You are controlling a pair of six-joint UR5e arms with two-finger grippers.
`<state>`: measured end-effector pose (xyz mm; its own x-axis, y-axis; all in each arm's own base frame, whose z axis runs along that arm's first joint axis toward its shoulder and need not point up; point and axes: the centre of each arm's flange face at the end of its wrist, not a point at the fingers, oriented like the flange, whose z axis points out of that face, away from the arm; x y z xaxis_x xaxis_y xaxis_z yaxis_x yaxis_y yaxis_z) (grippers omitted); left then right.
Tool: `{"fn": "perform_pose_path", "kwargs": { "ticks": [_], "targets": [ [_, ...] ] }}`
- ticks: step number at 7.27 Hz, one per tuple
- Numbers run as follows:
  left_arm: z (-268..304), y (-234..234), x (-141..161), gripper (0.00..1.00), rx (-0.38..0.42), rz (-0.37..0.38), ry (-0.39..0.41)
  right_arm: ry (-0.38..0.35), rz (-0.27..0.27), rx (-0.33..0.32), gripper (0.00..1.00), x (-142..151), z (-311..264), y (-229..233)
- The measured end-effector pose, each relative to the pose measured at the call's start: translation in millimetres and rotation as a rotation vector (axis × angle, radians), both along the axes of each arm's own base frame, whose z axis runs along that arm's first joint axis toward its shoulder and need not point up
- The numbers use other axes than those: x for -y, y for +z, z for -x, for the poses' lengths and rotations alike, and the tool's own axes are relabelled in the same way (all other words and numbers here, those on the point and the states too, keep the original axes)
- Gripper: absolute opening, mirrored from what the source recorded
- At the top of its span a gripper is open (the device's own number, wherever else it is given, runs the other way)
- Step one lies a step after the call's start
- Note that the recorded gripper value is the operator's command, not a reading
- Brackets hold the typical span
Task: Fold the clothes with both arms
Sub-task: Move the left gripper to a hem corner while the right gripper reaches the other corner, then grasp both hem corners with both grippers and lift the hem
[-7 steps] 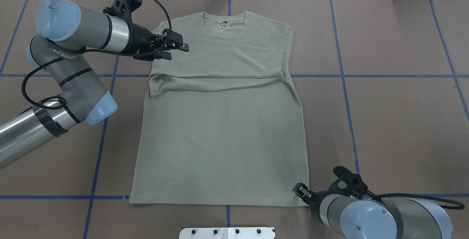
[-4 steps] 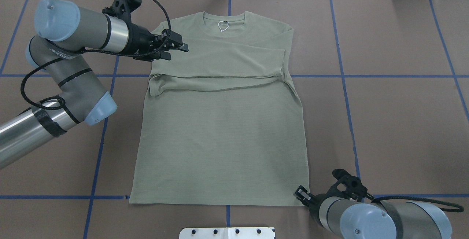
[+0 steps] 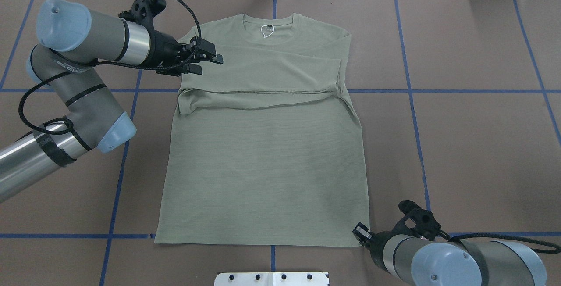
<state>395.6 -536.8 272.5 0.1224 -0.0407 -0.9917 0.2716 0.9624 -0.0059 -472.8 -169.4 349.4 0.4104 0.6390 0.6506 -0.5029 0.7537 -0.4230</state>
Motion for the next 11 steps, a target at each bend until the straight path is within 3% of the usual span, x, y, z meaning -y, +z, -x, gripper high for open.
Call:
{"fn": "perform_pose_path", "kwargs": {
  "ticks": [2,5,7,9,11],
  "targets": [
    [26,36,-46,0.77,0.004,0.063,0.014,-0.002,0.005,0.024,0.0,0,-9,-11],
    [45,111,-124,0.77,0.182,0.218,-0.017,0.001,0.004,0.035,0.0,2,-13,-15],
    [29,117,-199,0.77,0.297,0.322,0.03,0.003,0.004,0.039,0.0,4,-14,-17],
    [-7,121,-265,0.76,0.347,0.415,0.054,0.007,0.005,0.041,0.0,5,-15,-18],
    [-27,128,-293,0.74,0.376,0.444,0.062,0.005,0.011,0.044,0.0,7,-17,-19]
  ]
}}
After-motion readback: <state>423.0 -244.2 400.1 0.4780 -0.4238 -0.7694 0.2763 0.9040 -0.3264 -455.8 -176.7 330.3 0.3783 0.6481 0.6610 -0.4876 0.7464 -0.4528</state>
